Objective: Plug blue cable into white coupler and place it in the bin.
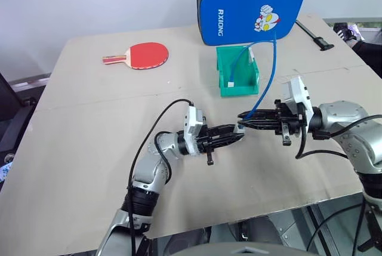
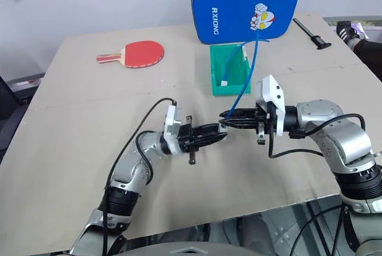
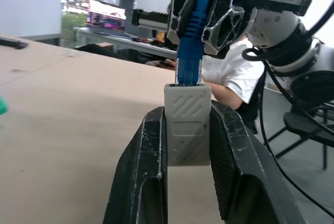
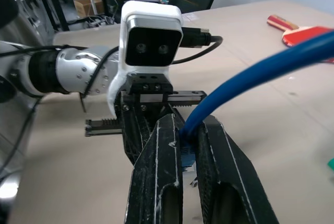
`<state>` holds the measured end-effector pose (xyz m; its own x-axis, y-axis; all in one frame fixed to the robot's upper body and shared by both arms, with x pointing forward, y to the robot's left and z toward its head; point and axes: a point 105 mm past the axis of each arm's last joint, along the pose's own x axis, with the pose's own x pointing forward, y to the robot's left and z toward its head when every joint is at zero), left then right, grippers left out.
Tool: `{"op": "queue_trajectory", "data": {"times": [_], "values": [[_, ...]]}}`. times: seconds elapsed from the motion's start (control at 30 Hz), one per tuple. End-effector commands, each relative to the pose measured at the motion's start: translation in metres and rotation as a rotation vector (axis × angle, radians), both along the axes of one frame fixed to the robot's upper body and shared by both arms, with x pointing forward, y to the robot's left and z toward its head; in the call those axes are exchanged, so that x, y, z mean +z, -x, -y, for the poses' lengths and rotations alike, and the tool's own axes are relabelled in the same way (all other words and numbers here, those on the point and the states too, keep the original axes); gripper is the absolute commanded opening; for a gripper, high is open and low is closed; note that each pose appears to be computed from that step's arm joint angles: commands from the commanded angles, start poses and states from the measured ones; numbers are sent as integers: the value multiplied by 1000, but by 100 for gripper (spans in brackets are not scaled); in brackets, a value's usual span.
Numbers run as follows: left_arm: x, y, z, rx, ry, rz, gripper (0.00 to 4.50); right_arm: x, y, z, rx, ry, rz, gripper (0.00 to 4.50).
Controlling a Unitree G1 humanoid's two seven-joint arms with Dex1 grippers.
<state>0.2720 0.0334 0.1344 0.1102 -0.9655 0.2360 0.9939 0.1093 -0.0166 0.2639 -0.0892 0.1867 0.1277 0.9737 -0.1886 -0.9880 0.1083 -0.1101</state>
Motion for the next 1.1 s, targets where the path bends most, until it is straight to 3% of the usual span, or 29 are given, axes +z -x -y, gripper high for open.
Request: {"op": "queue_trajectory", "data": {"times": [0.03, 0.23, 0.37, 0.57, 0.8, 0.87, 1.1], "values": [[139, 27, -10, -15, 399, 468, 49, -95, 55, -24, 222, 215, -362, 0], [133, 36, -15, -24, 400, 480, 49, -74, 74, -34, 294, 54, -573, 0], [133, 35, -16, -29, 402, 479, 49, -89, 70, -27, 263, 159, -493, 0], [131, 28, -19, -10, 409, 418, 49, -81, 59, -32, 228, 108, -426, 0], [122, 30, -25, -8, 370, 408, 378, -63, 44, -27, 197, 52, -355, 0], [119, 30, -28, 2, 356, 405, 448, -57, 41, -24, 191, 36, -343, 0], [89, 26, -48, 99, 157, 316, 448, -32, 5, -14, 42, -29, -210, 0]]}}
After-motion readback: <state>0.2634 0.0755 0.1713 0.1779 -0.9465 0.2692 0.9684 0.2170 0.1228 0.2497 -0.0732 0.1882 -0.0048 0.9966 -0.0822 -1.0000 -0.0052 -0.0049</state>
